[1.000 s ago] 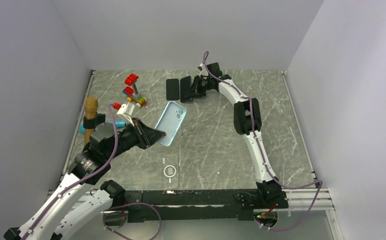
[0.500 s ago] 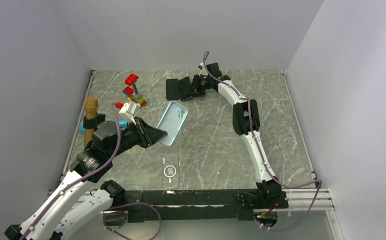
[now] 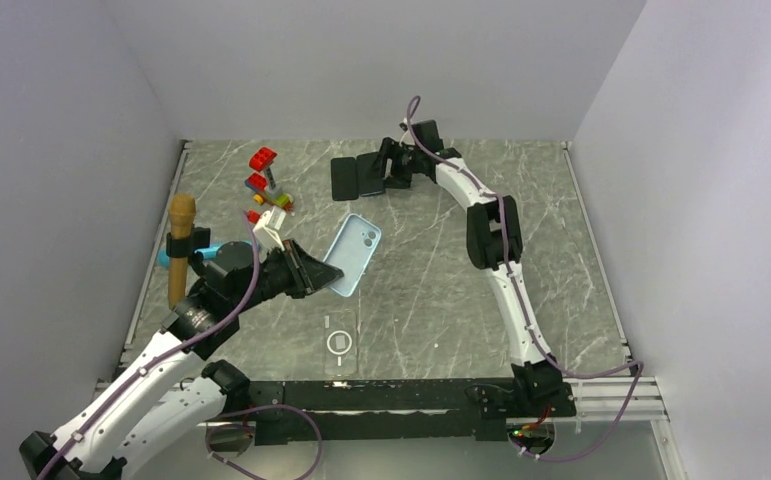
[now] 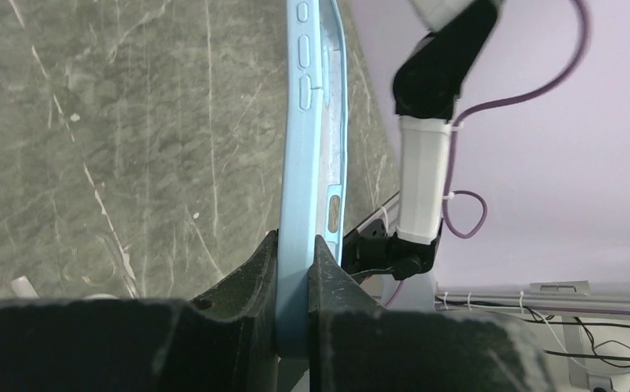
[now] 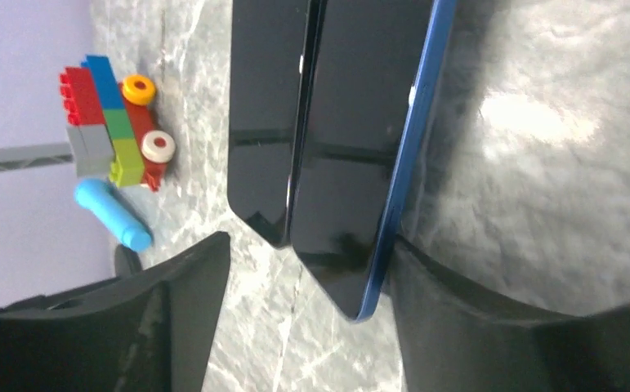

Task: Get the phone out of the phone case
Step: Place the phone at the center of the board, then place the phone case at the center of the board.

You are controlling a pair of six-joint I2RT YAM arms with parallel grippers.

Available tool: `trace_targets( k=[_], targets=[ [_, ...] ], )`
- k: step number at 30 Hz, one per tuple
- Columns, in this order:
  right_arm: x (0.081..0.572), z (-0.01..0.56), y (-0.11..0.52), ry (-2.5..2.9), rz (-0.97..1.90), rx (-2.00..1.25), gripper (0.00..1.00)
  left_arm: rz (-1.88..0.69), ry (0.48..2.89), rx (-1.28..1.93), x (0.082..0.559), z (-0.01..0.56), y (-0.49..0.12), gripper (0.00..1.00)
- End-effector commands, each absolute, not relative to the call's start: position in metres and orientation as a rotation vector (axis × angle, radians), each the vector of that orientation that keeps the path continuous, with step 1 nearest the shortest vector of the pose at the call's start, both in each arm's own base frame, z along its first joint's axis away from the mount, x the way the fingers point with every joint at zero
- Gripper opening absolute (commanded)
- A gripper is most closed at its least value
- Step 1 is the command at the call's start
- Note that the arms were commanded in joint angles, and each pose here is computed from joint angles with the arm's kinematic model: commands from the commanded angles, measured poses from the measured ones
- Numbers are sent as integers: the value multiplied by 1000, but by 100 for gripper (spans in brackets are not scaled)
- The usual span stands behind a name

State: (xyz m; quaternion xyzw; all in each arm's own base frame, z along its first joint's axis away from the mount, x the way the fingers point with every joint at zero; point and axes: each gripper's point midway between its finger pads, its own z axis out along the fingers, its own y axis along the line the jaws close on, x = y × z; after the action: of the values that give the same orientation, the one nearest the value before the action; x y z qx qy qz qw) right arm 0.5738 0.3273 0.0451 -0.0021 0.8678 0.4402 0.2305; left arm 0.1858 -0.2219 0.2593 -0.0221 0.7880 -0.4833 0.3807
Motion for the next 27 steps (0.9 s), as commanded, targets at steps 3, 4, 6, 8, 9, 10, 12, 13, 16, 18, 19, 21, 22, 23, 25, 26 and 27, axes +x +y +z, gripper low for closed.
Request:
trace_targets(
  k=[3,4,6,8,9,10,12,13,16,18,19,21,22,23,25,26,27],
  targets=[
    [536,79,269,2505,859,-34,78,-1300,1942,-103,191,259,-227,0],
    [522,89,262,2496,839,-32,78,-1292,1938,-113,193,255,-226,0],
    [489,101,253,2473,857,-10,78,-1270,1926,-138,197,249,-223,0],
    [449,113,249,2454,945,0,78,-1236,1911,-163,203,244,-219,0],
    [417,103,246,2487,1006,42,76,-1204,1907,-186,207,240,-215,0],
    [394,111,249,2459,1098,42,75,-1174,1904,-209,209,236,-210,0],
    [352,132,256,2375,1296,22,74,-1138,1874,-253,213,230,-201,0],
    [335,142,258,2336,1367,10,73,-1132,1863,-268,213,225,-198,0],
    [287,178,271,2228,1500,-63,73,-1134,1842,-301,214,212,-195,0],
    [263,199,285,2159,1563,-102,73,-1154,1831,-292,215,211,-198,0],
    [253,208,293,2129,1588,-115,73,-1160,1840,-289,214,208,-200,0],
    [243,216,308,2101,1596,-106,73,-1175,1851,-285,214,204,-203,0],
    [242,217,315,2092,1589,-97,70,-1191,1855,-288,214,203,-205,0],
    [241,218,322,2095,1593,-92,67,-1217,1843,-285,213,203,-208,0],
    [244,208,334,2138,1595,-61,62,-1256,1832,-288,211,201,-211,0],
    [243,205,341,2155,1598,-63,61,-1258,1835,-292,211,199,-211,0],
    [243,203,346,2164,1604,-62,61,-1255,1840,-295,211,196,-211,0]
  ],
)
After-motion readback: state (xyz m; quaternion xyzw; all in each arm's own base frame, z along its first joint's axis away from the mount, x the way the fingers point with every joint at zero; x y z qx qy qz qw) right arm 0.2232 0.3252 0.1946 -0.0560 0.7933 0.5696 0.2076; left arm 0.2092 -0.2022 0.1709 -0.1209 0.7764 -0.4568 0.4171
